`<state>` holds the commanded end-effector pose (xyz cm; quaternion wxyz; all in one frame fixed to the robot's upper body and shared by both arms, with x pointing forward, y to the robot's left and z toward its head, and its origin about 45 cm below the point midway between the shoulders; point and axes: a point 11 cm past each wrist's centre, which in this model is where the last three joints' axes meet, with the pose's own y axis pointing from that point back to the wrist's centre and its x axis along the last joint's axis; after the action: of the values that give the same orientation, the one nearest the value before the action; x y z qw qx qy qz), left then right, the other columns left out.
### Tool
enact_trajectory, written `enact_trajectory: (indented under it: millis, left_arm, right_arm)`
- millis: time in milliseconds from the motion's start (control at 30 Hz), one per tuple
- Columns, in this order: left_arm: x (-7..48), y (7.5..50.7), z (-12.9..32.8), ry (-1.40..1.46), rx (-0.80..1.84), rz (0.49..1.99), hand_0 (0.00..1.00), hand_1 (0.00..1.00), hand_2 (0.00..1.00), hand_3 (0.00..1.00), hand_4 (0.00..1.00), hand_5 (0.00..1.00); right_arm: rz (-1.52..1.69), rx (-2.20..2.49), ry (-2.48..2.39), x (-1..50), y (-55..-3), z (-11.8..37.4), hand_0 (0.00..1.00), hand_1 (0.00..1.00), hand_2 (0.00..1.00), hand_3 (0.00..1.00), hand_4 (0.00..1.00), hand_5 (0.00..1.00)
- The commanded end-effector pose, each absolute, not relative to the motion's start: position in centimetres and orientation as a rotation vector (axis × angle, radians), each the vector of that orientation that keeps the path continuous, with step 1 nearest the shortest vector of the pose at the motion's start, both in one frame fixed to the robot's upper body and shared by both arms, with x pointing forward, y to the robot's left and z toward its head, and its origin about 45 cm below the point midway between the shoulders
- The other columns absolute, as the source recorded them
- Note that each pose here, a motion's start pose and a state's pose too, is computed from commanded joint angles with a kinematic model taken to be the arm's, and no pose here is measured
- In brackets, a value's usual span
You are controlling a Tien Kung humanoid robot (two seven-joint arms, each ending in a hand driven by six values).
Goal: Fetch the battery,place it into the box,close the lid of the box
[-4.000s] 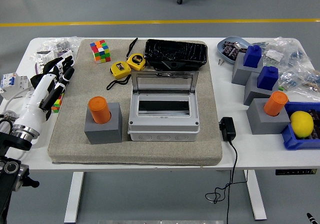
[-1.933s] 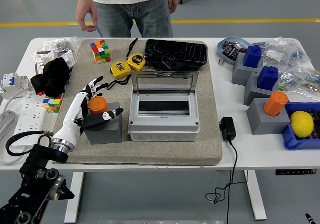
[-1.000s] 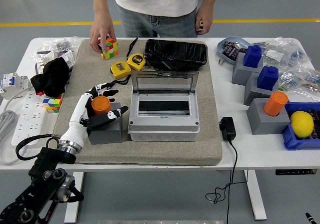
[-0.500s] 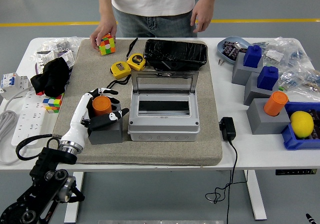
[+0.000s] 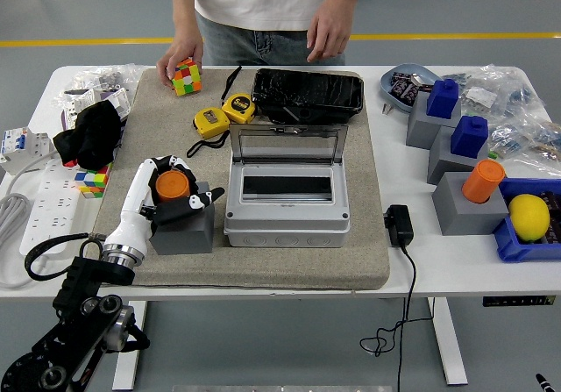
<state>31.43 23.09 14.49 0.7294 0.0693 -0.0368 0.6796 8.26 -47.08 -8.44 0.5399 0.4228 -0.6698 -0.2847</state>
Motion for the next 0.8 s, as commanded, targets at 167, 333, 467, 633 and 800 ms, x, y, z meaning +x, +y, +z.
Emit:
enact_trajectory:
  millis: [167, 333, 467, 633, 800]
  left_arm:
    - [31.6, 23.1, 14.7, -0.090, 0.149, 1.507, 0.065, 0.044, 0.091, 0.098, 0.998, 0.002]
    - [32.0, 23.1, 16.0, -0.130, 0.107, 1.519, 0.059, 0.009, 0.057, 0.065, 0.998, 0.002]
    - [32.6, 22.7, 17.4, -0.159, 0.062, 1.510, 0.059, 0.009, 0.057, 0.065, 0.998, 0.002]
    - [33.0, 21.5, 19.2, -0.200, 0.021, 1.480, 0.043, 0.002, 0.025, 0.026, 0.998, 0.002]
    - [33.0, 19.0, 21.3, -0.241, -0.022, 1.392, 0.031, 0.002, 0.002, 0.009, 0.967, 0.232]
  right_arm:
    - [-0.678, 1.007, -1.594, 8.4, -47.0, -8.4, 0.762, 0.738, 0.736, 0.761, 0.998, 0.998]
    - [-0.678, 1.005, -1.593, 8.4, -47.0, -8.5, 0.762, 0.738, 0.736, 0.762, 0.998, 0.998]
    - [-0.677, 1.004, -1.594, 8.4, -47.1, -8.4, 0.762, 0.738, 0.736, 0.762, 0.998, 0.998]
    - [-0.676, 1.005, -1.595, 8.5, -47.1, -8.4, 0.763, 0.738, 0.736, 0.762, 0.998, 0.998]
    - [-0.675, 1.005, -1.592, 8.5, -47.1, -8.4, 0.763, 0.738, 0.736, 0.762, 0.998, 0.998]
